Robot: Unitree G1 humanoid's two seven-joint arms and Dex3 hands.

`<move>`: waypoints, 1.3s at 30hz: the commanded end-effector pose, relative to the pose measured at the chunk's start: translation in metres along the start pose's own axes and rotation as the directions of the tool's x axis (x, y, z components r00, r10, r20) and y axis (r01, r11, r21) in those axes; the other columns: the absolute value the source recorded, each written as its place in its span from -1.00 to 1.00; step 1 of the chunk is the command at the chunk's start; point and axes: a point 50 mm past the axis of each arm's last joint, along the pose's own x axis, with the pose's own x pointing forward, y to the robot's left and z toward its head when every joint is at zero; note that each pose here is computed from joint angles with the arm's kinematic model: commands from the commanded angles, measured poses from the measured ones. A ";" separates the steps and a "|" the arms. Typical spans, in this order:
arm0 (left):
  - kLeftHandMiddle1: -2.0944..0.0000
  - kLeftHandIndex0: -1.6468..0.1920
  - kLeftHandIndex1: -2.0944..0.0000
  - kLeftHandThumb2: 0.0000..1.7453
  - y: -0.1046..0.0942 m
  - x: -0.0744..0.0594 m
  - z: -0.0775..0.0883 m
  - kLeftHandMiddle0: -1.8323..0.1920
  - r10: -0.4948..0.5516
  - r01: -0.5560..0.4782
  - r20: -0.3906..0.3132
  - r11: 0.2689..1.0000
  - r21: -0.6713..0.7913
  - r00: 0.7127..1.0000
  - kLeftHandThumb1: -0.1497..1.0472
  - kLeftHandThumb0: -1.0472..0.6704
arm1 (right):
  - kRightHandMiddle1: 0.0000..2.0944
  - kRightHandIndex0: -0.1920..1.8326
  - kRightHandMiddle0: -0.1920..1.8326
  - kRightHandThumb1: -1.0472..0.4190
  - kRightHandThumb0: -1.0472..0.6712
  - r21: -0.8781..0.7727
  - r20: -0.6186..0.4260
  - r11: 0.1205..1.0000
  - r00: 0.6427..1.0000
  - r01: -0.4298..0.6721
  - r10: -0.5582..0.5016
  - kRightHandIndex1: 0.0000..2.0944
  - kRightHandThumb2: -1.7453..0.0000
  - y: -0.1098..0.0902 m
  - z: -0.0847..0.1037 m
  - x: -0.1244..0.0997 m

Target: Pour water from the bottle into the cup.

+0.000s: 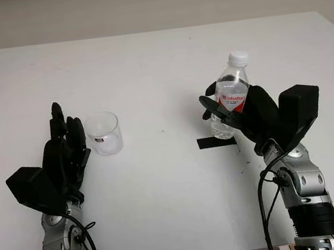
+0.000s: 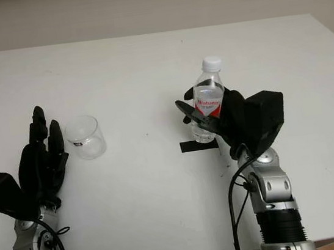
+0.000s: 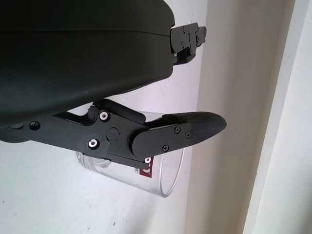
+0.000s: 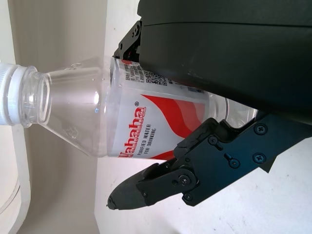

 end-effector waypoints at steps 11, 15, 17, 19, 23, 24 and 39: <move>0.95 0.97 0.95 -0.38 0.004 -0.005 -0.001 0.96 0.012 -0.012 -0.008 1.000 0.006 1.000 1.00 -0.54 | 1.00 0.71 0.32 -1.00 -0.22 -0.026 -0.004 1.000 1.000 -0.002 0.002 1.00 0.56 0.009 0.000 0.010; 0.95 0.98 0.95 -0.38 0.004 -0.005 -0.001 0.96 0.012 -0.012 -0.009 1.000 0.004 1.000 1.00 -0.53 | 1.00 0.74 0.35 -1.00 -0.23 -0.034 -0.012 0.999 1.000 -0.007 0.006 1.00 0.57 0.008 -0.002 0.010; 0.95 0.98 0.95 -0.38 0.004 -0.005 -0.001 0.97 0.008 -0.008 -0.010 1.000 0.002 1.000 1.00 -0.53 | 1.00 0.73 0.34 -1.00 -0.23 -0.033 -0.013 0.999 1.000 -0.010 0.010 1.00 0.57 0.008 -0.002 0.010; 0.95 0.98 0.95 -0.38 0.004 -0.005 -0.001 0.97 0.006 -0.006 -0.009 1.000 0.003 1.000 1.00 -0.53 | 1.00 0.72 0.33 -1.00 -0.23 -0.032 -0.013 0.999 1.000 -0.014 0.013 1.00 0.58 0.007 -0.003 0.010; 0.95 0.98 0.95 -0.37 0.005 -0.005 -0.001 0.97 0.009 -0.009 -0.011 1.000 0.006 1.000 1.00 -0.53 | 1.00 0.67 0.29 -1.00 -0.23 -0.040 -0.011 0.999 1.000 -0.023 0.023 1.00 0.57 0.006 -0.005 0.009; 0.95 0.98 0.95 -0.37 0.005 -0.005 -0.001 0.97 0.007 -0.007 -0.010 1.000 0.002 1.000 1.00 -0.53 | 1.00 0.65 0.27 -1.00 -0.24 -0.042 -0.012 0.999 1.000 -0.028 0.027 1.00 0.58 0.006 -0.005 0.009; 0.95 0.97 0.95 -0.38 0.007 -0.004 0.001 0.96 0.012 -0.012 -0.011 1.000 0.007 1.000 1.00 -0.52 | 0.92 -0.28 -0.51 -0.93 -0.39 -0.042 0.016 0.993 0.993 -0.113 0.114 1.00 0.93 0.005 -0.013 0.005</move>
